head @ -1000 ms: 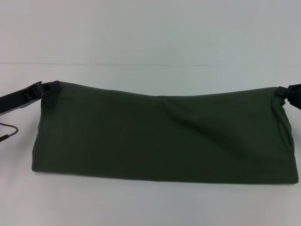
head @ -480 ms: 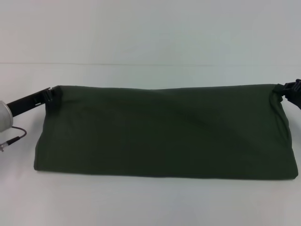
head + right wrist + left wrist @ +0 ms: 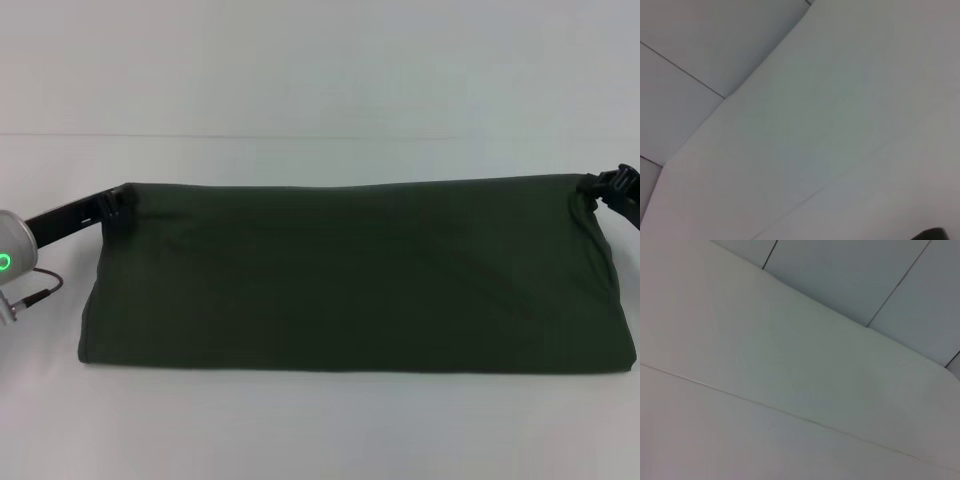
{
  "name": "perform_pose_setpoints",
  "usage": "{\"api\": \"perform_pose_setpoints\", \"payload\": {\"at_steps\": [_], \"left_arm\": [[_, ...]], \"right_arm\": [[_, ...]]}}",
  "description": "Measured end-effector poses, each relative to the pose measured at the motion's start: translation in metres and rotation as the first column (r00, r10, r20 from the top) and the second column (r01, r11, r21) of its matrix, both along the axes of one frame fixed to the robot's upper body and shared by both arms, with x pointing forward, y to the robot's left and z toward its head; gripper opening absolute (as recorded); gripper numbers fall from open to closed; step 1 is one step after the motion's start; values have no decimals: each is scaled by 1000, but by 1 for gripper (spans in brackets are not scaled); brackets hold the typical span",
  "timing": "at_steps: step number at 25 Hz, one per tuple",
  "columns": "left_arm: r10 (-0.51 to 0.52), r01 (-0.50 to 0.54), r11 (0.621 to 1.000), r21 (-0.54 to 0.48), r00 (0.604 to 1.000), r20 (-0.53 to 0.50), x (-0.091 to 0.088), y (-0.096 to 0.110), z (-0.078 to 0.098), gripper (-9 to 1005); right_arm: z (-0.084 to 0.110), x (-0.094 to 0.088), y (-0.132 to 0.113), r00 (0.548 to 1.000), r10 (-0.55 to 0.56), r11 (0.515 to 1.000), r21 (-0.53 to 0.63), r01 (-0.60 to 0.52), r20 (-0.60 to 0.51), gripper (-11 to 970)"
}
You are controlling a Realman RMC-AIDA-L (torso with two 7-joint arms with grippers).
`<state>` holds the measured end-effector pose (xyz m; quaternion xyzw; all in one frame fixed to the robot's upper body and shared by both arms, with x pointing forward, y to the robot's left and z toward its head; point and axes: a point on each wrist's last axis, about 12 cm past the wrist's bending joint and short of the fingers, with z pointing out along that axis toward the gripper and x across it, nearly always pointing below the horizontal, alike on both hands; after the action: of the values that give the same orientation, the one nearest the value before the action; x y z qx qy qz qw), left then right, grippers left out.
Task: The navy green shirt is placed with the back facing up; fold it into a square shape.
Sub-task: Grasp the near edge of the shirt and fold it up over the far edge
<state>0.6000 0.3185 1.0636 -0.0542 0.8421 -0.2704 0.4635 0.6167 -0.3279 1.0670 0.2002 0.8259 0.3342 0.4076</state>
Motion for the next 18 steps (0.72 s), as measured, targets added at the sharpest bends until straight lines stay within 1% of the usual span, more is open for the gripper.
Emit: {"api": "perform_pose_setpoints", "payload": {"at_steps": [5,9,15,18], "left_arm": [[19,-19,1000,7,1000,4,3,-1,-1,21],[16,-16,1000,19,1000,15,5,-5,0,22],[27,-28,999,40,999,18,8,-10,-1,24],[46,-46,998,49,999,14,9,-11,-3,25]], "right_arm": [[2,6,7,1000,-9,1000,-10,9,9,25],[3,12,15,1000,-7,1000,-25,7,15,25],[1,16,24,1000,-13,998,-55,13,13,26],[1,17,24,1000,-23,997,-74,23,11,59]]}}
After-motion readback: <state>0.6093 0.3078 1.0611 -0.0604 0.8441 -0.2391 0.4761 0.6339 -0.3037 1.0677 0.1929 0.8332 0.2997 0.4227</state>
